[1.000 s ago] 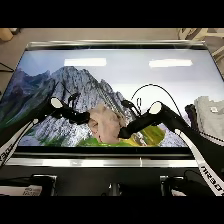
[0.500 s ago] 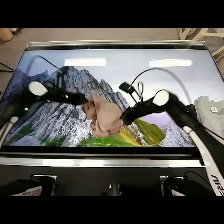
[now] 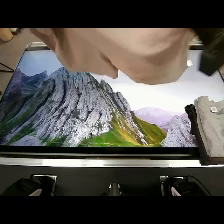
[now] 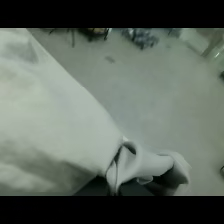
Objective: Fold the shirts.
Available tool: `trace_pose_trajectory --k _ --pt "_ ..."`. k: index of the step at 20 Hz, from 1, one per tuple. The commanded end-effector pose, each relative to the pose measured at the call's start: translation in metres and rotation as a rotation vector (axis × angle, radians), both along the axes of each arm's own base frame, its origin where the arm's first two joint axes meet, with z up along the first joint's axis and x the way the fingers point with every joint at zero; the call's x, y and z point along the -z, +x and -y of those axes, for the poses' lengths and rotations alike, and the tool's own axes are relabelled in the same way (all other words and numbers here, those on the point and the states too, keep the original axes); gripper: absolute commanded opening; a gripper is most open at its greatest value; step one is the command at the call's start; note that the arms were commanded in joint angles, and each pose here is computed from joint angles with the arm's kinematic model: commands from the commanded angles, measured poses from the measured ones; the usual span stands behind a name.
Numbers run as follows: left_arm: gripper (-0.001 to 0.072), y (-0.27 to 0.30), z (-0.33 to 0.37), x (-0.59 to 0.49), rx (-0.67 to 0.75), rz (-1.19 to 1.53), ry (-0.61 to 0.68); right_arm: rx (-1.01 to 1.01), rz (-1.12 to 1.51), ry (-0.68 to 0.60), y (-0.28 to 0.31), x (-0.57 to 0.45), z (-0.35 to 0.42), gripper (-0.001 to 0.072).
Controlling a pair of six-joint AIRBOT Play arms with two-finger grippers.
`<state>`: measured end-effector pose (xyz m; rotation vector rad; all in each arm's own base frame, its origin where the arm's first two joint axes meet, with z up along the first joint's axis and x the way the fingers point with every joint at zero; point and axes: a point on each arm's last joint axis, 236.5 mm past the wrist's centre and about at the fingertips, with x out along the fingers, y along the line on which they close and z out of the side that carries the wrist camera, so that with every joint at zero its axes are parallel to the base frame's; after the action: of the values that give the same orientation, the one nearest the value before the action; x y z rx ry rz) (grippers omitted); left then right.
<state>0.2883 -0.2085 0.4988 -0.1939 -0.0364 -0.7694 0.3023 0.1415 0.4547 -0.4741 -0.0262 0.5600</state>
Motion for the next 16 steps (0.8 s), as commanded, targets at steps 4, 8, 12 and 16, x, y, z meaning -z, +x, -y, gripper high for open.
trace_pose_trajectory --k 4,8,12,16 --pt "0.0023 -0.044 -0.044 -0.001 -0.131 -0.028 0.092 0.088 0.13 -0.028 -0.061 -0.043 0.033 0.0022" --pt "0.0024 -0.015 -0.071 0.053 -0.277 -0.184 0.244 0.085 -0.112 -0.064 -0.031 0.014 0.027 0.0022" --pt "0.0024 0.038 -0.06 0.144 -0.306 -0.365 0.395 0.02 -0.851 -0.246 -0.01 0.196 0.017 0.0022" --pt "0.0024 0.106 -0.036 0.304 -0.29 -0.63 0.557 -0.014 -1.21 -0.317 0.024 0.369 -0.002 0.0023"
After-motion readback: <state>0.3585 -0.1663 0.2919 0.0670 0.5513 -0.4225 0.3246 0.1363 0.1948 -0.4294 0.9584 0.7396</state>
